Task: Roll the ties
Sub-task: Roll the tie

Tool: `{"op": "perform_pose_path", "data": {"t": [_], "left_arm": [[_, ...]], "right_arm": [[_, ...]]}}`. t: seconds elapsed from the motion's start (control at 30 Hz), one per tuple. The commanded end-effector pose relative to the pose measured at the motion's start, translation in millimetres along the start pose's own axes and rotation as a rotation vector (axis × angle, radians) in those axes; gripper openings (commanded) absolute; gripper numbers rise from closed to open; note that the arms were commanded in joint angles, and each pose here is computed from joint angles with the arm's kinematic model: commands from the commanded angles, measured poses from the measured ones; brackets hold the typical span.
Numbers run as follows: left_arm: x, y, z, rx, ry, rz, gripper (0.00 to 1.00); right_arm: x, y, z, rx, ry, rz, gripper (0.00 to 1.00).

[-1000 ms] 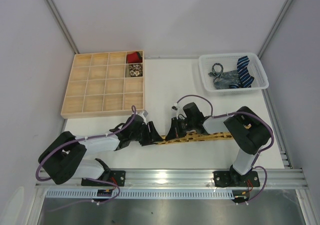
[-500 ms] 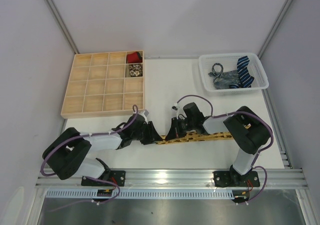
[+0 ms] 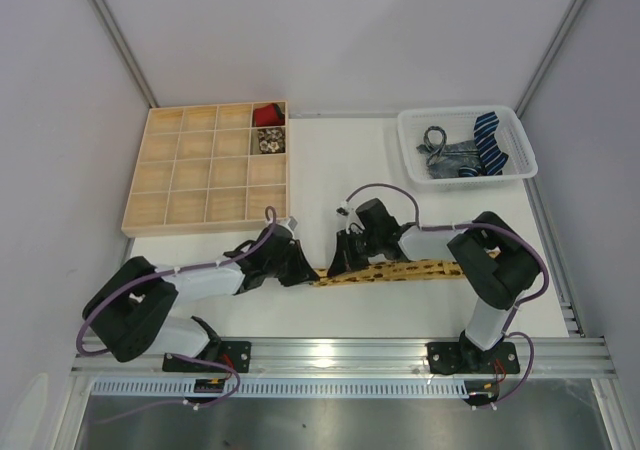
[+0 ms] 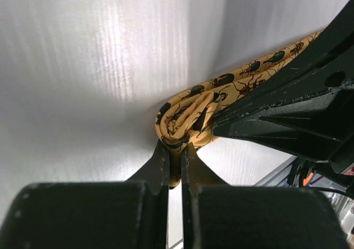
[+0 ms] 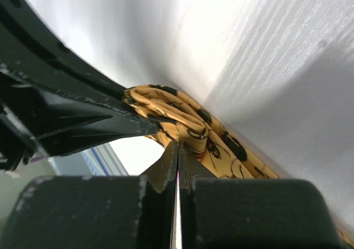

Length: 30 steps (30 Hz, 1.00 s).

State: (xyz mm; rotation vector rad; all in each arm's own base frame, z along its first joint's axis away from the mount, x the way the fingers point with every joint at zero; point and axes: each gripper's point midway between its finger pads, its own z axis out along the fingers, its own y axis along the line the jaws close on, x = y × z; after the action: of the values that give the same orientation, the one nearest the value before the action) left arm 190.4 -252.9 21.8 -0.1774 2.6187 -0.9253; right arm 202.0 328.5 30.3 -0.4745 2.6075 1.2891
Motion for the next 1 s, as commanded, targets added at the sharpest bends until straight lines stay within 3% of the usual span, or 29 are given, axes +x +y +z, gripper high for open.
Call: {"op": "perform_pose_path", "data": {"t": [0.0, 0.97], "left_arm": [[-2, 22, -13, -0.136, -0.014, 0.056, 0.01], [-14, 0, -33, -0.154, -0.050, 0.112, 0.00]], "right_arm": [[-8, -12, -6, 0.151, -0.010, -0.032, 0.00], [-15, 42, 7, 0.079, -0.023, -0.088, 0.00]]}}
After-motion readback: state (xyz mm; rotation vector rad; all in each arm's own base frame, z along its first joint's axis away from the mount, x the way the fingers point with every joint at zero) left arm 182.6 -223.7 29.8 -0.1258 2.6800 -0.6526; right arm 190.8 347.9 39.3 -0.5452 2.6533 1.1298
